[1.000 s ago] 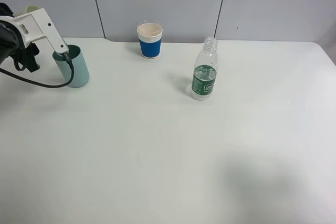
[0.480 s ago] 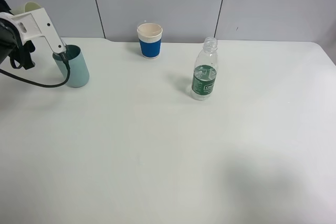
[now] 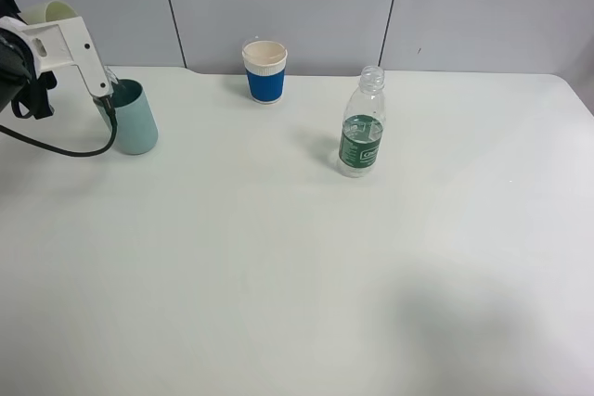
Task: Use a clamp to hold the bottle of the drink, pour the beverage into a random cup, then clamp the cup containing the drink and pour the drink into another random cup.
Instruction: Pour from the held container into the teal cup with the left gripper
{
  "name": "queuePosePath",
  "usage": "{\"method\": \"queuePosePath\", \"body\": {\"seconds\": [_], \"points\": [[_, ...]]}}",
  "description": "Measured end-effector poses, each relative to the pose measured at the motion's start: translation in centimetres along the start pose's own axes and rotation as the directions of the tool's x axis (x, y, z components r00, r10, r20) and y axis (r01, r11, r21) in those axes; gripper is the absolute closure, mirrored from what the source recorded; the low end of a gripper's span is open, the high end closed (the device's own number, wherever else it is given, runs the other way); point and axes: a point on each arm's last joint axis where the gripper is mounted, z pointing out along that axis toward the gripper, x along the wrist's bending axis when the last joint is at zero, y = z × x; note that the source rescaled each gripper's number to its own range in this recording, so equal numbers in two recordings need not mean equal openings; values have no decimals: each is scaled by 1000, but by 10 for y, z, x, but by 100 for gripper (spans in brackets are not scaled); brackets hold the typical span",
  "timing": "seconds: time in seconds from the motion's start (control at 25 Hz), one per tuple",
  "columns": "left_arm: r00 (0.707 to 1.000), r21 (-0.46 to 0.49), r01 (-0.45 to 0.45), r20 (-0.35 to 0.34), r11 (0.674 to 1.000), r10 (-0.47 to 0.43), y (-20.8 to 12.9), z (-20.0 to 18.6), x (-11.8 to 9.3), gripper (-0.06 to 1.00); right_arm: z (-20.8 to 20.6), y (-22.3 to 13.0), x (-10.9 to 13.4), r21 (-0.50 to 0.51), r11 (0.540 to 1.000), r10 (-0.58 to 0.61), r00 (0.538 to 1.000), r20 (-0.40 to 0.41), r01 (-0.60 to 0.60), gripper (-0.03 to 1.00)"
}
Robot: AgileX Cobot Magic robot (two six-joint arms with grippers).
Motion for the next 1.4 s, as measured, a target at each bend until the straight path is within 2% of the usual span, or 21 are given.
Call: {"method": "queuePosePath", "body": {"seconds": [0.64, 0.84, 1.2, 1.4], "points": [[995, -10, -75, -62, 997, 74, 1, 0, 6, 92, 0, 0, 0, 0, 1000, 0, 1000, 0, 0, -3], [988, -11, -140, -73, 990, 139, 2, 0, 7, 92, 0, 0, 0, 0, 1000, 0, 1000, 0, 0, -3], [967, -31, -214, -146, 976, 207, 6, -1, 13, 92, 0, 0, 0, 0, 1000, 0, 1000, 0, 0, -3], [946, -67, -267, -208, 961, 248, 11, -2, 17, 92, 0, 0, 0, 0, 1000, 0, 1000, 0, 0, -3]]}}
